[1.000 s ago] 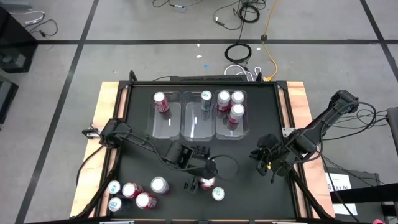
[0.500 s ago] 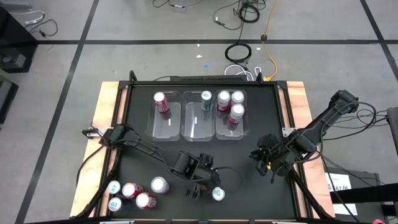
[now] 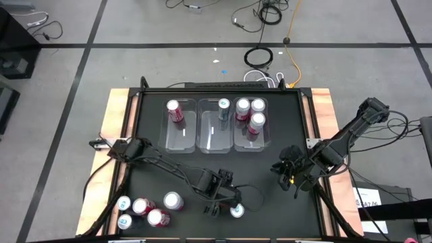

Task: Sort soda cans
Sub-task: Put the red soda can into the left transparent bin

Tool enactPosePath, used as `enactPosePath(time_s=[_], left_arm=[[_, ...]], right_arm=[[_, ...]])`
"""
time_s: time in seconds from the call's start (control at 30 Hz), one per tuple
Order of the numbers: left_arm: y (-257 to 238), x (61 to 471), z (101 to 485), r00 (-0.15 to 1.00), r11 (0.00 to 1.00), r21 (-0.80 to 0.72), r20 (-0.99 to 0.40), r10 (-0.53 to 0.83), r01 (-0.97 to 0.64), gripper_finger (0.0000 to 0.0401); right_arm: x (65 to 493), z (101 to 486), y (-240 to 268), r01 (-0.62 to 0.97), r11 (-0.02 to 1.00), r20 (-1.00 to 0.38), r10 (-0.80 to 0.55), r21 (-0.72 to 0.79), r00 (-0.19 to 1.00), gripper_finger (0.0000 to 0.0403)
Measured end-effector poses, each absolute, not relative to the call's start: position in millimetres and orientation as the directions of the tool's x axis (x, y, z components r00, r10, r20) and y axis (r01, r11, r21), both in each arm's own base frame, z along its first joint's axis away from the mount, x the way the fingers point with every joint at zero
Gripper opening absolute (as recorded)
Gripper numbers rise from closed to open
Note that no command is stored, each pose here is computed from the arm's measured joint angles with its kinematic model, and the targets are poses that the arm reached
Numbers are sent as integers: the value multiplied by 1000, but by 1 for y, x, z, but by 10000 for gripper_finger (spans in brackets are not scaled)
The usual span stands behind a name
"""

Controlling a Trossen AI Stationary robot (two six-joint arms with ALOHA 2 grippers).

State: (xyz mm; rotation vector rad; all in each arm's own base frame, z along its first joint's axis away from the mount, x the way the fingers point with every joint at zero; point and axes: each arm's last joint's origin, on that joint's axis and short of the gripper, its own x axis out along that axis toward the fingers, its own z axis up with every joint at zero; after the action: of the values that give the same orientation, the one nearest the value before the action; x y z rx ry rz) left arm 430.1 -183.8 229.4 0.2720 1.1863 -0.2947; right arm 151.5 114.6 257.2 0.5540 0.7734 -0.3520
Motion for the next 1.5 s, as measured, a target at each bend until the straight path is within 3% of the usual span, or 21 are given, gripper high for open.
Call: enactPosePath(time_s=[0.37,0.67,0.9,1.23,1.5], left_arm=[[-184,431,229,350,932,51,-933,-84,359,385],[-185,433,230,375,933,49,-922,-95,357,314],[-184,433,230,369,936,46,-925,-92,350,330],[-160,412,261,299,998,-9,-954,-27,62,337],[-117,393,313,362,969,-60,-932,33,-240,338]], right_arm=[[152,257,115,485,809,-737,-98,332,669,75],[151,257,115,471,823,-737,-98,318,669,75],[151,257,115,455,839,-737,-99,300,668,75],[151,257,115,417,870,-737,-99,262,668,75],[152,257,115,376,900,-737,-99,220,668,75]])
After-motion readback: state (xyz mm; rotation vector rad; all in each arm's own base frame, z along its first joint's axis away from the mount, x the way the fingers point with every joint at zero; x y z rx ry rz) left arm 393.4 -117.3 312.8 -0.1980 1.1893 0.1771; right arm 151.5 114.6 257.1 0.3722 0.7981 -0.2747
